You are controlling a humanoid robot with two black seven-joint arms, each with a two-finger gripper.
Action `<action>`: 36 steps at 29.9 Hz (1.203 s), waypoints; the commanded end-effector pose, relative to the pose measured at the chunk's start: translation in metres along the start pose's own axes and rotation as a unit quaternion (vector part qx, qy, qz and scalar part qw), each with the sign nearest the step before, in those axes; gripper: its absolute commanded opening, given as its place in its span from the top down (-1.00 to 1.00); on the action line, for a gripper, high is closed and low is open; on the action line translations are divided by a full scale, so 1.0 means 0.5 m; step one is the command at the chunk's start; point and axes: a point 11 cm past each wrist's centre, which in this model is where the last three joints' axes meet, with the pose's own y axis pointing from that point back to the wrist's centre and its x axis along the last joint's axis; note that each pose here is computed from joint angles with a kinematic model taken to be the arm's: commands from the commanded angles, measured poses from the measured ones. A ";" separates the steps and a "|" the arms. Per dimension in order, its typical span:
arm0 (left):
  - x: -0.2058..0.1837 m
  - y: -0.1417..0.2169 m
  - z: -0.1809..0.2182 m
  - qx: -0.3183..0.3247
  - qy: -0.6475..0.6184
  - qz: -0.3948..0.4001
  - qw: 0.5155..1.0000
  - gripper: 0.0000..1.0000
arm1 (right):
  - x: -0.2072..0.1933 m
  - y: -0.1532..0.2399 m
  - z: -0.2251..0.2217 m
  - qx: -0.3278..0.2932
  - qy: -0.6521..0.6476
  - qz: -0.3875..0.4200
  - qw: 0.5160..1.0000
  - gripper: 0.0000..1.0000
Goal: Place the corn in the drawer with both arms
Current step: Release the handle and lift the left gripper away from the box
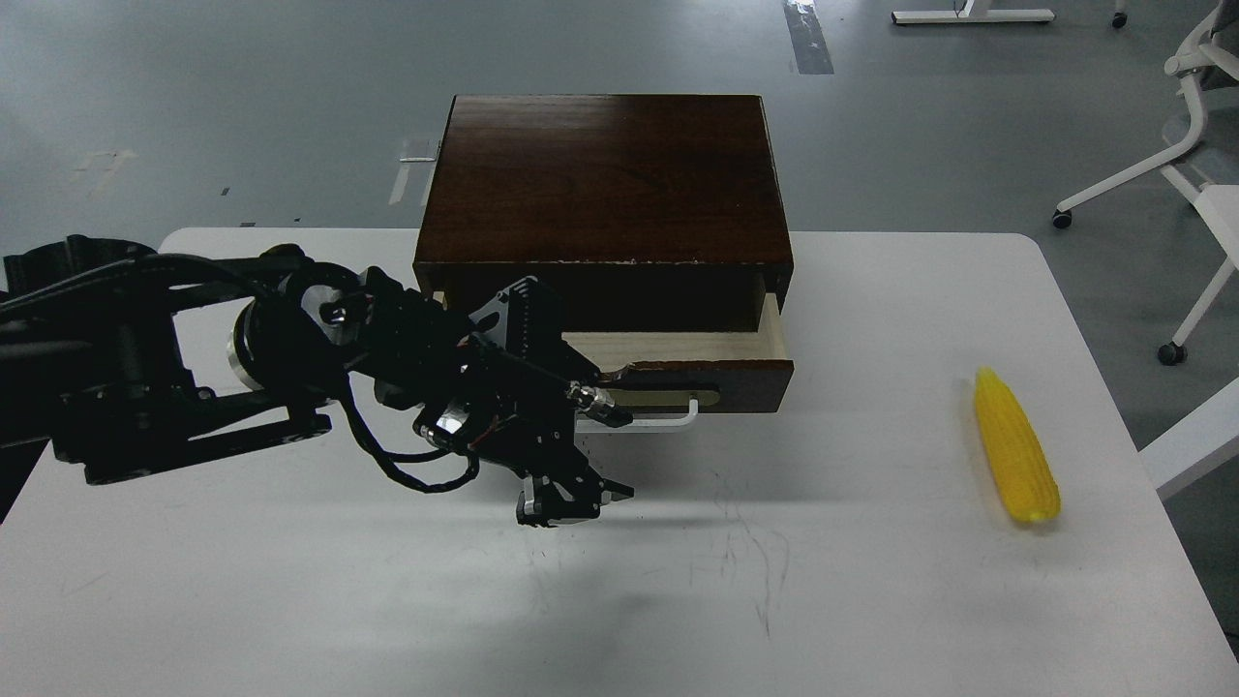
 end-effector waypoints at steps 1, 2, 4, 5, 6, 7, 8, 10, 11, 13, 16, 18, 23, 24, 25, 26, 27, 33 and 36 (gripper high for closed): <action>0.002 0.012 -0.009 0.008 0.007 0.006 1.000 -0.93 | 0.027 0.012 -0.003 -0.012 0.033 0.016 0.999 -1.00; 0.005 0.018 -0.012 0.007 0.018 0.013 1.000 -0.94 | 0.036 0.016 -0.001 -0.021 0.052 0.021 0.998 -1.00; 0.037 0.060 -0.029 0.003 0.073 0.065 0.995 -0.95 | 0.046 0.020 0.010 -0.068 0.147 0.018 0.987 -1.00; 0.049 0.074 -0.035 0.002 0.092 0.084 0.992 -0.95 | 0.046 0.021 0.012 -0.078 0.167 0.015 0.983 -1.00; 0.060 0.088 -0.041 -0.001 0.113 0.104 0.988 -0.95 | 0.044 0.020 0.014 -0.087 0.183 0.011 0.979 -1.00; 0.079 0.118 -0.052 -0.012 0.158 0.144 0.977 -0.95 | 0.042 0.020 0.016 -0.099 0.208 0.006 0.973 -1.00; 0.085 0.132 -0.057 -0.020 0.186 0.164 0.969 -0.95 | 0.043 0.021 0.014 -0.104 0.220 0.005 0.970 -1.00; 0.096 0.174 -0.097 -0.050 0.306 0.238 0.921 -0.95 | 0.068 0.040 -0.024 -0.118 0.274 0.014 0.954 -1.00; 0.099 0.184 -0.110 -0.056 0.334 0.257 0.905 -0.95 | 0.071 0.044 -0.029 -0.125 0.289 0.014 0.949 -1.00; 0.100 0.213 -0.148 -0.073 0.409 0.309 0.855 -0.95 | 0.061 0.041 -0.022 -0.152 0.337 -0.002 0.929 -1.00; 0.078 0.265 -0.224 -0.075 0.500 0.387 0.771 -0.95 | 0.009 0.029 0.010 -0.199 0.412 -0.063 0.887 -1.00; 0.054 0.309 -0.279 -0.068 0.545 0.443 0.708 -0.95 | -0.017 0.032 0.016 -0.219 0.455 -0.096 0.857 -1.00; -0.009 0.368 -0.373 -0.074 0.622 0.548 0.554 -0.95 | -0.105 0.049 0.115 -0.275 0.546 -0.215 0.761 -1.00; -0.030 0.381 -0.391 -0.076 0.636 0.572 0.513 -0.96 | -0.127 0.063 0.150 -0.290 0.578 -0.252 0.720 -1.00; -0.042 0.390 -0.398 -0.076 0.641 0.583 0.493 -0.95 | -0.134 0.072 0.166 -0.298 0.593 -0.269 0.698 -1.00; -0.052 0.397 -0.404 -0.078 0.645 0.593 0.475 -0.96 | -0.141 0.081 0.183 -0.304 0.607 -0.285 0.676 -1.00; -0.069 0.413 -0.414 -0.082 0.651 0.613 0.440 -0.96 | -0.145 0.100 0.201 -0.317 0.631 -0.306 0.638 -1.00; -0.107 0.454 -0.427 -0.102 0.660 0.655 0.352 -0.96 | -0.175 0.167 0.275 -0.362 0.673 -0.360 0.535 -1.00; -0.105 0.460 -0.428 -0.104 0.657 0.659 0.350 -0.96 | -0.151 0.191 0.296 -0.386 0.691 -0.359 0.494 -1.00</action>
